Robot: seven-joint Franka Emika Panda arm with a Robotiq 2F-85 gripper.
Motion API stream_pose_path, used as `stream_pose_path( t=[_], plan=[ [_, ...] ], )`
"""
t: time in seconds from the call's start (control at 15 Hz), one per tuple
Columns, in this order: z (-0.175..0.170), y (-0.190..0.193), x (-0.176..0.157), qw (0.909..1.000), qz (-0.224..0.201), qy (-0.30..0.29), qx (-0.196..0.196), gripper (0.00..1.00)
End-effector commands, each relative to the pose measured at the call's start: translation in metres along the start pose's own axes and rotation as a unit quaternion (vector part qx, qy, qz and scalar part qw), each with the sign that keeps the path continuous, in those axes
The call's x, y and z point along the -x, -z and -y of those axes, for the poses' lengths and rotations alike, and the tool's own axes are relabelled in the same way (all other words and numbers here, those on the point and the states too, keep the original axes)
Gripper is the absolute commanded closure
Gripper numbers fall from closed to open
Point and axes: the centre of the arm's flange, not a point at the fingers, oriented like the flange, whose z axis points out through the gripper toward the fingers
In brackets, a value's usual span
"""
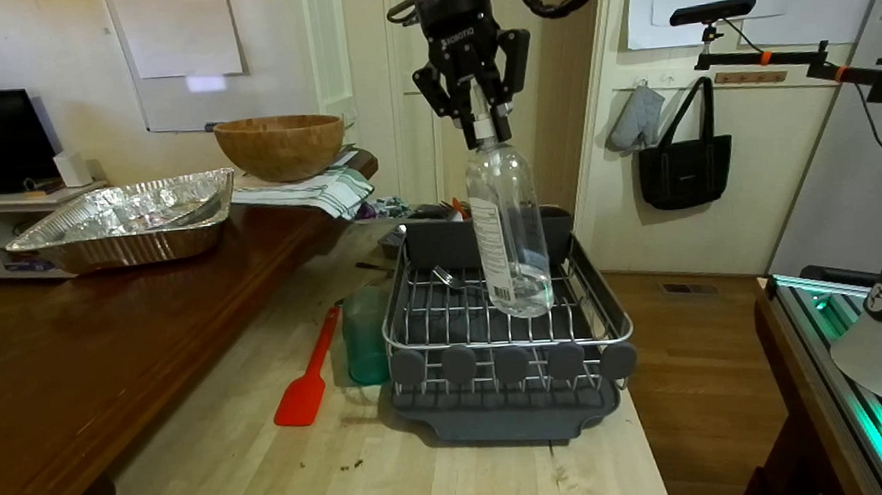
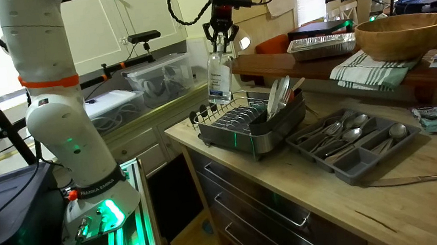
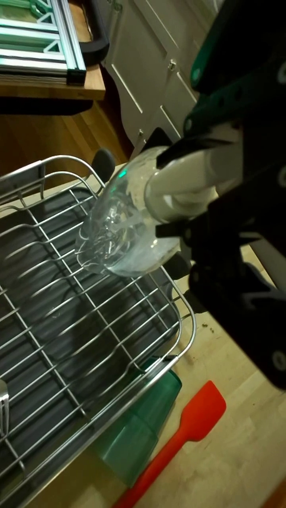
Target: Put the soap bottle in the drying rack
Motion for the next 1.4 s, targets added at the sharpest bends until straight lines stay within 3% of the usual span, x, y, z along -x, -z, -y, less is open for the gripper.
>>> stream_pose_path(
  t=[0.0,0.33,0.6,0.93,1.33],
  plan=[
    [0.0,0.0,0.0,1.0,0.0,0.001,0.0,0.88],
    [-0.002,-0.011,-0.01,0.9898,0.014,0.134,0.045,0.88],
    [0.001,-0.018,-0.014,0.9694,0.032,0.232,0.073,0.88],
    [0.008,-0.03,-0.015,0.9307,0.05,0.354,0.076,0.88],
    [0.01,-0.047,-0.013,0.8648,0.073,0.492,0.065,0.88]
  ],
)
